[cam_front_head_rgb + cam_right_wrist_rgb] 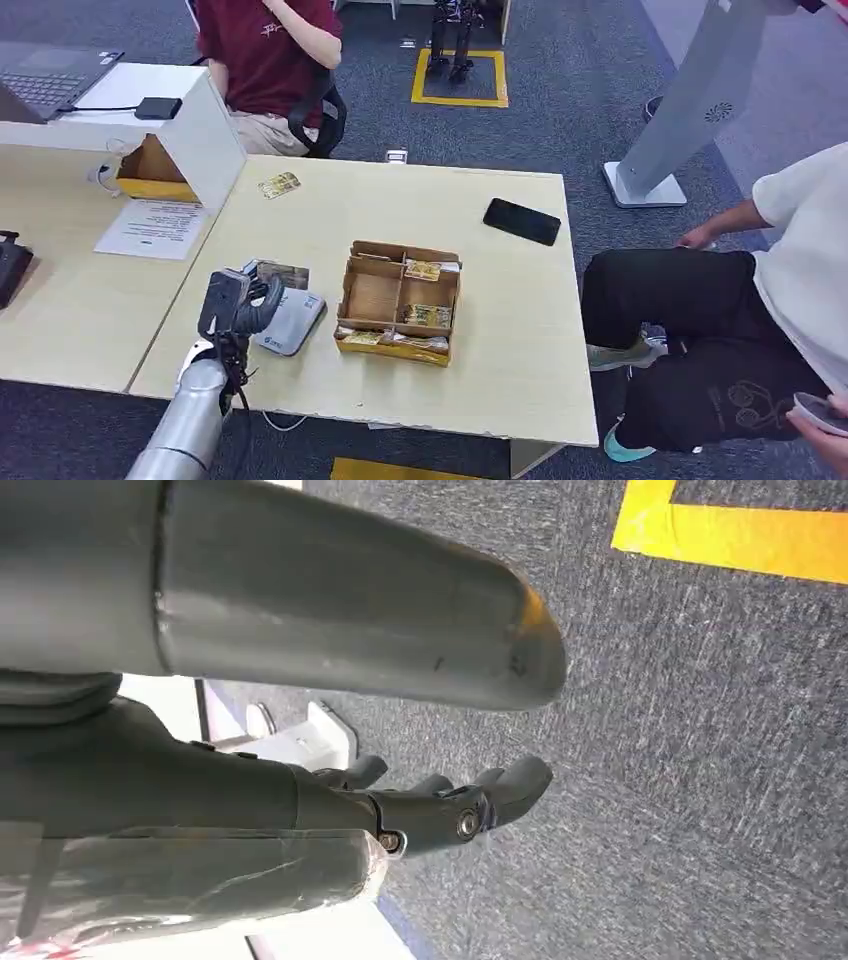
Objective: Pass the card to the sensor for recognition and then transmit it.
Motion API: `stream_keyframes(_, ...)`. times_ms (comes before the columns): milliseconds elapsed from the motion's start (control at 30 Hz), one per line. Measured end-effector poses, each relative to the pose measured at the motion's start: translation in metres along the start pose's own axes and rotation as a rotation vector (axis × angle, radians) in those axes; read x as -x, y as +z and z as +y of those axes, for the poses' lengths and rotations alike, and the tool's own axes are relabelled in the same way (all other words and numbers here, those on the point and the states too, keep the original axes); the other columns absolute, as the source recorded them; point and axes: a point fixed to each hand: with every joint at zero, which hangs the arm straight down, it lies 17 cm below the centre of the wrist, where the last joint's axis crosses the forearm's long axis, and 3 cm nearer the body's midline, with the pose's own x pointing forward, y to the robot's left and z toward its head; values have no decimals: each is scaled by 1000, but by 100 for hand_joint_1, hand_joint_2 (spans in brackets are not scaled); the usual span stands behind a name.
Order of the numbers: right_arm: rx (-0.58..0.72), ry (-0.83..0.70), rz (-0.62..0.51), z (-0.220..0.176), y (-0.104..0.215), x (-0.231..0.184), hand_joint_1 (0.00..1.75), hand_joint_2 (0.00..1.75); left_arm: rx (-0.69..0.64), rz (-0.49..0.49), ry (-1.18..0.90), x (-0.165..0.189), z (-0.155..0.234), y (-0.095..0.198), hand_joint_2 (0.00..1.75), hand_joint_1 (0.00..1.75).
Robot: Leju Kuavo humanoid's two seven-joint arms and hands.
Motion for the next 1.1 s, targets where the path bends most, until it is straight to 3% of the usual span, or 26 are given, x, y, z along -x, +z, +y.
stream_keyframes(600,-7,-16,6,4,1,1,0,0,9,80,-108,48,32,40,175,175)
stream_keyframes(1100,-5,-21,9,3,1,2,0,0,37,112,-108,61,31,55,175,175)
